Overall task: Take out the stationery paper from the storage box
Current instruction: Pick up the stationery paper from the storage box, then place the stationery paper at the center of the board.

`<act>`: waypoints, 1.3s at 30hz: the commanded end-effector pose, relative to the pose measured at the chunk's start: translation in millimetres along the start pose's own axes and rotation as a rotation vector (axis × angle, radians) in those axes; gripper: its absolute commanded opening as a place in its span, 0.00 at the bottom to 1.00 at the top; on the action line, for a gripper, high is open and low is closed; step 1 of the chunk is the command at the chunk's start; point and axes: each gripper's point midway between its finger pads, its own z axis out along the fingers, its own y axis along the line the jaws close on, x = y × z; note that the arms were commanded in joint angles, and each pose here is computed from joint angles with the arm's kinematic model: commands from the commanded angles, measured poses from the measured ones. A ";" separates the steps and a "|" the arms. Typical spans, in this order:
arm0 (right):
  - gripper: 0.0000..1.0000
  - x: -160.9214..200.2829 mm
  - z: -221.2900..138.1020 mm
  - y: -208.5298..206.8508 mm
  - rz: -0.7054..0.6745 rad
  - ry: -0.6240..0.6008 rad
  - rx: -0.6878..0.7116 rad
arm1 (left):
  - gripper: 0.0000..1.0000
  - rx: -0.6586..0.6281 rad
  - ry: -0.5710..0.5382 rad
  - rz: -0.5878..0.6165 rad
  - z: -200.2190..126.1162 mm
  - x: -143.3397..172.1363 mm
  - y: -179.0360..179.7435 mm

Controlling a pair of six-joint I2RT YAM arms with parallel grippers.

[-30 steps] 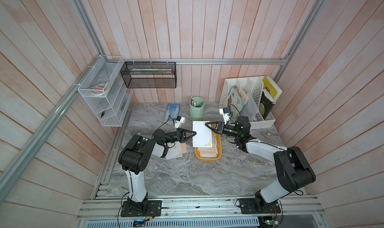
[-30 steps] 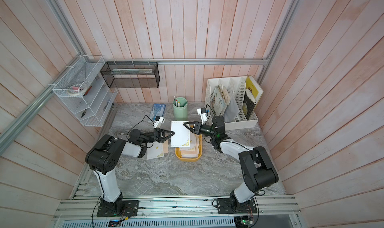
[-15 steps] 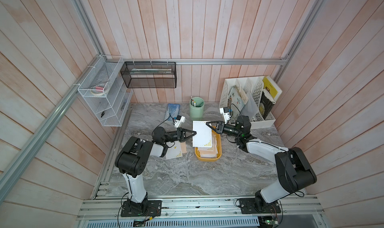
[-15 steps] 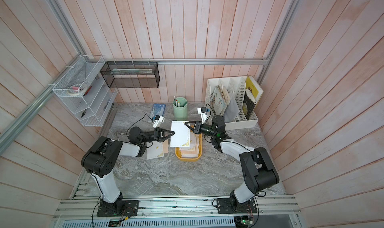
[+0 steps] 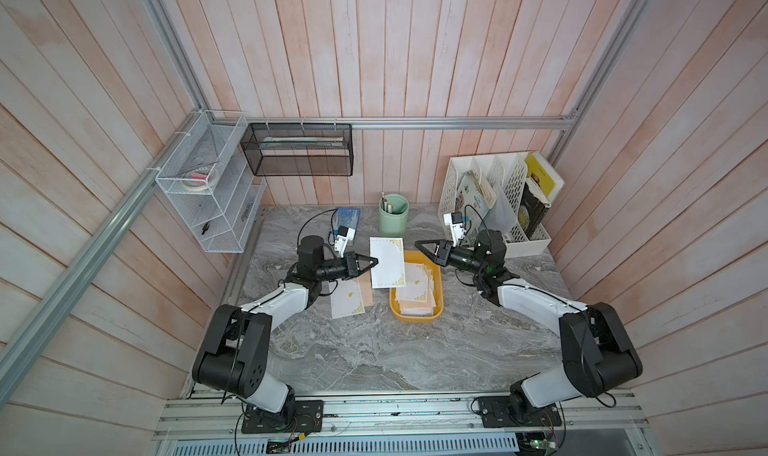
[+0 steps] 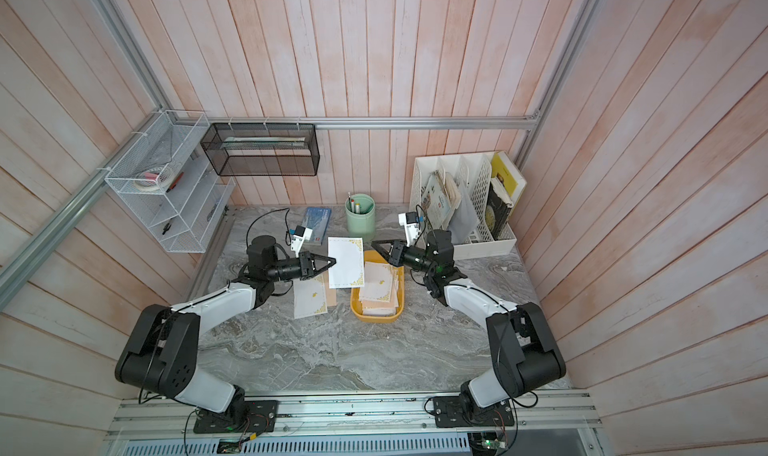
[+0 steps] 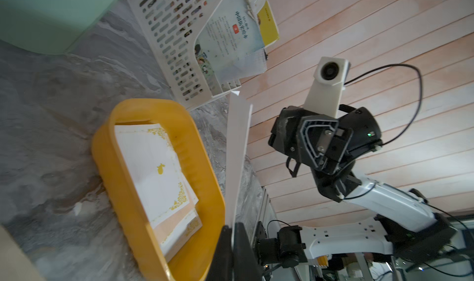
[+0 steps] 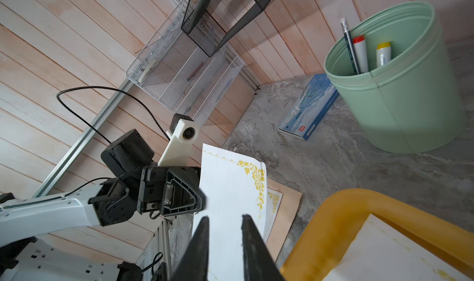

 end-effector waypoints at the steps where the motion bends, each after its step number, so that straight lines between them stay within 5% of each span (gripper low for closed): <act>1: 0.43 0.2 2.8 -22.9 0.008 0.028 0.124 | 0.00 -0.258 0.015 -0.072 -22.1 16.6 60.4; 9: 0.49 43.7 8.6 -94.1 -0.140 0.257 0.667 | 0.00 -0.510 -0.066 -0.190 -72.0 28.8 117.6; 15: 0.49 66.1 8.2 -137.8 -0.203 0.385 0.943 | 0.00 -0.552 -0.056 -0.213 -75.3 36.4 127.5; 20: 0.49 72.8 6.1 -156.9 -0.200 0.445 1.040 | 0.05 -0.639 -0.038 -0.239 -83.8 46.8 141.4; 27: 0.49 73.0 1.3 -169.4 -0.212 0.455 1.107 | 0.47 -0.791 -0.052 -0.248 -104.8 48.6 152.7; 39: 0.49 89.4 1.9 -192.9 -0.199 0.516 1.162 | 0.49 -0.888 -0.147 -0.200 -129.5 32.0 139.5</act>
